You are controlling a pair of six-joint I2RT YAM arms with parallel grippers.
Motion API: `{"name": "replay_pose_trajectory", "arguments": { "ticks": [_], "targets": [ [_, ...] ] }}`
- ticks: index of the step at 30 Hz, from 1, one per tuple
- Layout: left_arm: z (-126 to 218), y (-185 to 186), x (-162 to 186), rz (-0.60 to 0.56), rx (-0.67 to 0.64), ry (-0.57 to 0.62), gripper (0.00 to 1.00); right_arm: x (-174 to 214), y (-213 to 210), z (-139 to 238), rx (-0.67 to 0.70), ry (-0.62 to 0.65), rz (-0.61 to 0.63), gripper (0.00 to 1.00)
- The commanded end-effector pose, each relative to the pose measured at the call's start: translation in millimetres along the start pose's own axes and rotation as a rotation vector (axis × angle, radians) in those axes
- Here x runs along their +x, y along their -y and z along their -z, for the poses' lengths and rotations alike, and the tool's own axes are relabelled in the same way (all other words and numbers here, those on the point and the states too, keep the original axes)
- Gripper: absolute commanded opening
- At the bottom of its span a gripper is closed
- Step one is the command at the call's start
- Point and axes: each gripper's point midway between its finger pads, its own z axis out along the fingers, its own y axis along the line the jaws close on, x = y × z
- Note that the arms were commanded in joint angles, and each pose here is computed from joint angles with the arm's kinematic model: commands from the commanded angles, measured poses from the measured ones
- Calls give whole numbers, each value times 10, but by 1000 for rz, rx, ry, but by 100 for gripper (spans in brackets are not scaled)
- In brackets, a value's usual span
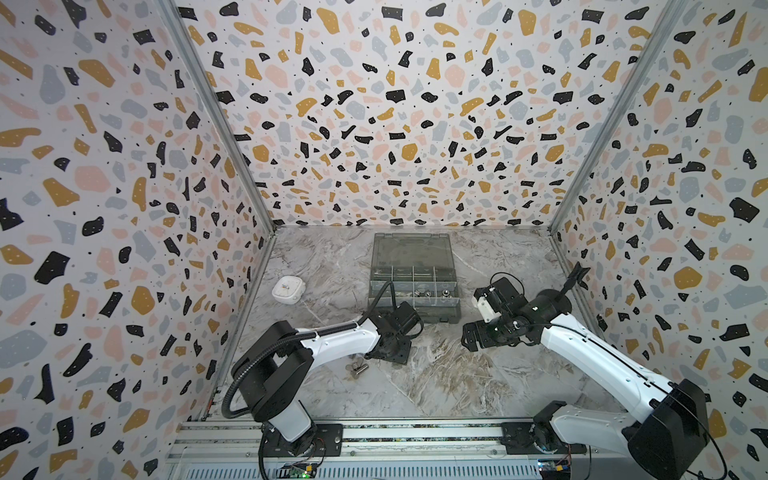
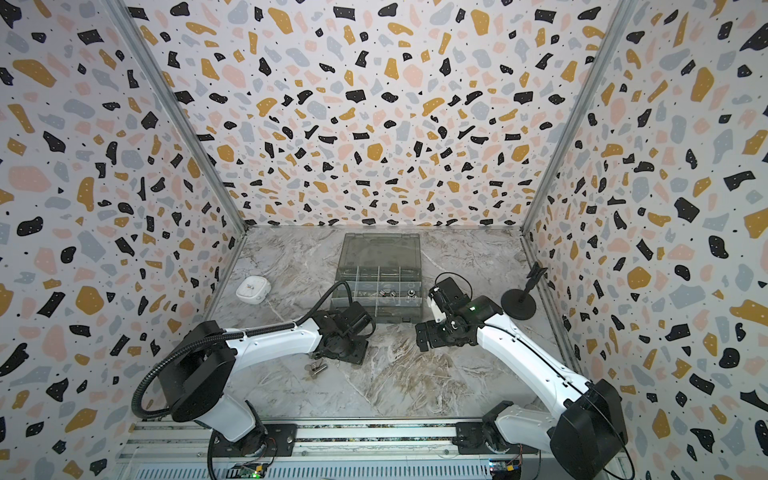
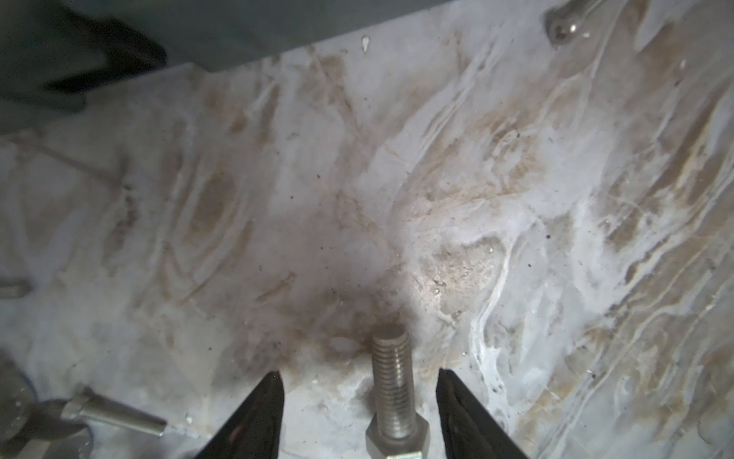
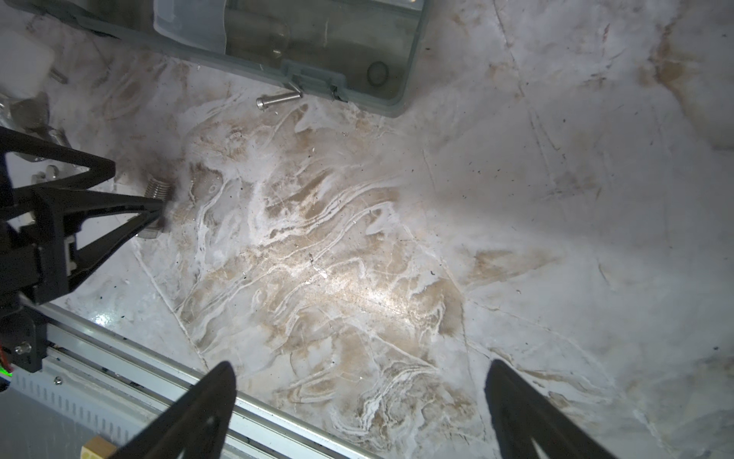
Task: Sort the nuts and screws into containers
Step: 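Grasp the hex bolt with the left gripper and lift it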
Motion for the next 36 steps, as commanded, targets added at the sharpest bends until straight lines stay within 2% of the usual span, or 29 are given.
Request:
{"name": "replay_pose_trajectory", "arguments": {
  "ticks": [1,4,7,9,14,16,21,27,36],
  "targets": [
    [-5,31,-30,-4,-11,-9,59,56,18,26,-2,-14,15,99],
    [-62,35,-10,-13,-15,-28,56,46,56,27,7,-12,6,99],
    [-98,36,-2,-28,-20,-41,44,50,79,30,9,-16,-1,99],
    [-107,44,-16,-39,-24,-44,40,47,89,23,10,-19,-5,99],
    [-139,57,-24,-63,-31,-64,16,29,107,8,16,-29,-10,99],
    [-123,74,-33,-68,-24,-64,10,-2,107,25,17,-23,-10,99],
    [-23,97,-105,-80,-28,-51,8,-72,96,41,16,-21,-4,99],
    [251,72,-330,-64,-32,-3,8,-211,44,89,6,-10,18,99],
    [810,-274,-1098,4,-58,125,8,-490,-24,156,14,5,60,99]
  ]
}}
